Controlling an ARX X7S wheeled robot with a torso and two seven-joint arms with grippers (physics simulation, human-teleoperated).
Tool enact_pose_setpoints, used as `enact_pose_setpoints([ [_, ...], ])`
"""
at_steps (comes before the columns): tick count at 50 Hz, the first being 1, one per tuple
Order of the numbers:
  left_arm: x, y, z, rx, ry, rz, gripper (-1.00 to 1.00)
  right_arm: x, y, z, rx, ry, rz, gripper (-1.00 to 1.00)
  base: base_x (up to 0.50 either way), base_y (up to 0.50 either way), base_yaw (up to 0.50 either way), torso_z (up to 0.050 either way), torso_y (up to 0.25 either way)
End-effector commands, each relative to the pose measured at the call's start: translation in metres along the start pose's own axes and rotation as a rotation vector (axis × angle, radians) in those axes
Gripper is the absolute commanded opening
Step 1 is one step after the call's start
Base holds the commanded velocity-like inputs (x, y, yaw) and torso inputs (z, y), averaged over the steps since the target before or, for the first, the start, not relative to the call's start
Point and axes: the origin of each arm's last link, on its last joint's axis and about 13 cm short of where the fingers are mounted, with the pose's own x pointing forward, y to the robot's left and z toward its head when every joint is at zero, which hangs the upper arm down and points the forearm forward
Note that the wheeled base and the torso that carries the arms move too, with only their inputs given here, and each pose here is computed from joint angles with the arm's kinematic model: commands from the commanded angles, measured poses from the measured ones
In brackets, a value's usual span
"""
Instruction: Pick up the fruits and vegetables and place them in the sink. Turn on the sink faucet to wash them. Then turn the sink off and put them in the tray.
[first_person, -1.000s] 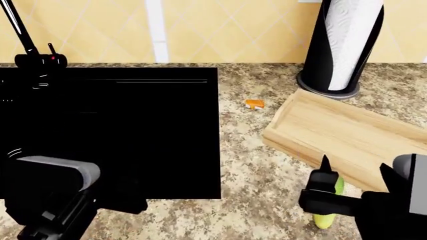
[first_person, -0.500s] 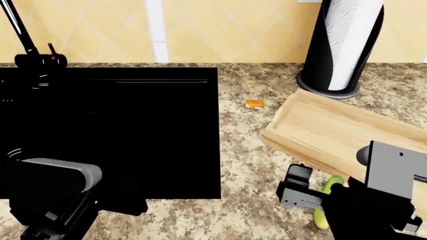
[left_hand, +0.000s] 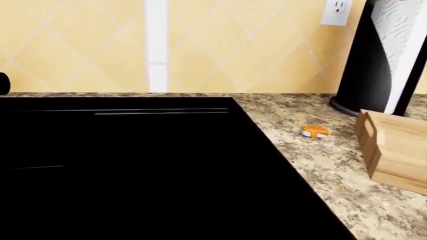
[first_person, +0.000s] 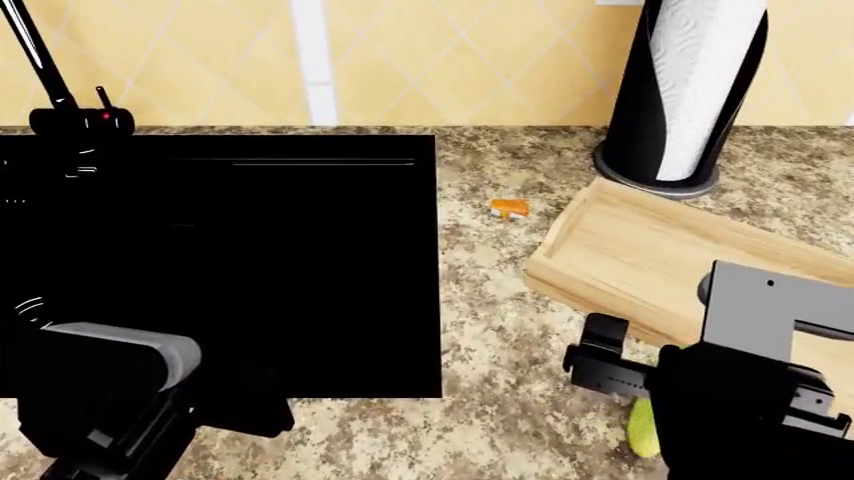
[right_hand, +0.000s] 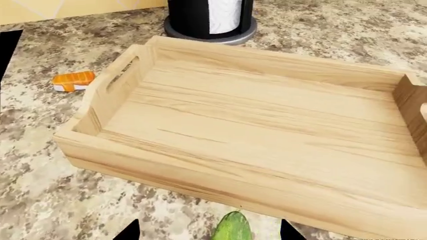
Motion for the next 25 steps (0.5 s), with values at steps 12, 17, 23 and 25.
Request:
enact_pose_setpoints([
  [12, -0.001, 0.000, 0.002, -0.002, -0.001, -0.006, 1.00, 0.006, -0.001, -0.022, -0.024, 0.093, -0.030, 1.00, 0.00, 0.00, 0.00, 0.000, 0.000],
  [17, -0.001, -0.002, 0.001, -0.001, 0.001, -0.008, 1.00, 0.005, -0.002, -0.025, -0.008, 0.113, -0.025, 1.00, 0.00, 0.00, 0.00, 0.000, 0.000],
  [23, -0.002, -0.002, 0.001, 0.001, 0.002, -0.008, 1.00, 0.006, -0.001, -0.030, -0.001, 0.128, -0.022, 1.00, 0.00, 0.00, 0.00, 0.000, 0.000],
  [25, -0.002, -0.002, 0.001, 0.001, 0.002, -0.008, 1.00, 0.006, 0.000, -0.031, -0.001, 0.134, -0.019, 1.00, 0.00, 0.00, 0.00, 0.000, 0.000],
])
